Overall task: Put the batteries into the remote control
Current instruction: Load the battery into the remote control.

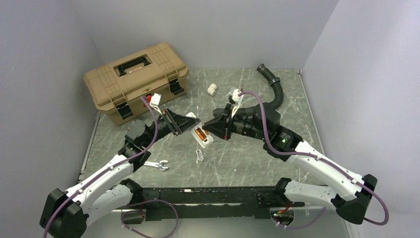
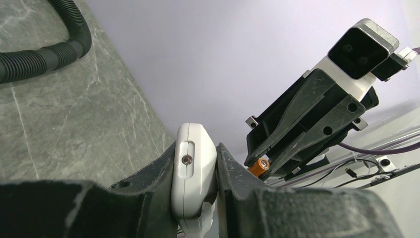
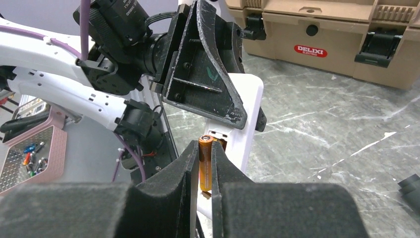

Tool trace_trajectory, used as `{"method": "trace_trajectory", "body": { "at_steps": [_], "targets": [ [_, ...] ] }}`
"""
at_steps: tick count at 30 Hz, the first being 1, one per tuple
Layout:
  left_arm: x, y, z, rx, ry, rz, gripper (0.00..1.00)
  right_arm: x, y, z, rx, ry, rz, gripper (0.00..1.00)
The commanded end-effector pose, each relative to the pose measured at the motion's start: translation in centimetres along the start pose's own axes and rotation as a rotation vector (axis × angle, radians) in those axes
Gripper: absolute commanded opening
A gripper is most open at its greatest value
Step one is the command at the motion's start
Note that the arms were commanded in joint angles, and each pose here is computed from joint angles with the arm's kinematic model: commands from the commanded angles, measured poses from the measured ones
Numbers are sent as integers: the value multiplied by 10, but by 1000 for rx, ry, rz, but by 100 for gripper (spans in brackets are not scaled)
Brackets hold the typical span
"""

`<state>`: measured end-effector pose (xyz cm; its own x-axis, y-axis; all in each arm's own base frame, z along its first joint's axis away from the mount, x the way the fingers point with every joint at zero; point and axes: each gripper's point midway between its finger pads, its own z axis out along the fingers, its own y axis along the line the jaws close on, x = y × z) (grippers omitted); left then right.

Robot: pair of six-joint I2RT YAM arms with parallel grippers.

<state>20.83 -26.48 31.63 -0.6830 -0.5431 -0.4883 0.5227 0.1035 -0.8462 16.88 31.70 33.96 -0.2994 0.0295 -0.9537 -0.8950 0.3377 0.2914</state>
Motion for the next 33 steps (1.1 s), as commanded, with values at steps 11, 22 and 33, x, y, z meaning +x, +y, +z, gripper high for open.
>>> {"method": "trace_trajectory", "body": {
  "at_steps": [11,22,33],
  "targets": [
    [-10,-60,-2,193,-2,75,0,-34,42,-12,-212,-182,-49,0],
    [-8,-72,-7,232,9,103,0,-43,53,-22,-257,-243,-39,0],
    [-8,-86,-8,270,24,122,0,-51,76,-37,-375,-299,-77,0]
  ]
}}
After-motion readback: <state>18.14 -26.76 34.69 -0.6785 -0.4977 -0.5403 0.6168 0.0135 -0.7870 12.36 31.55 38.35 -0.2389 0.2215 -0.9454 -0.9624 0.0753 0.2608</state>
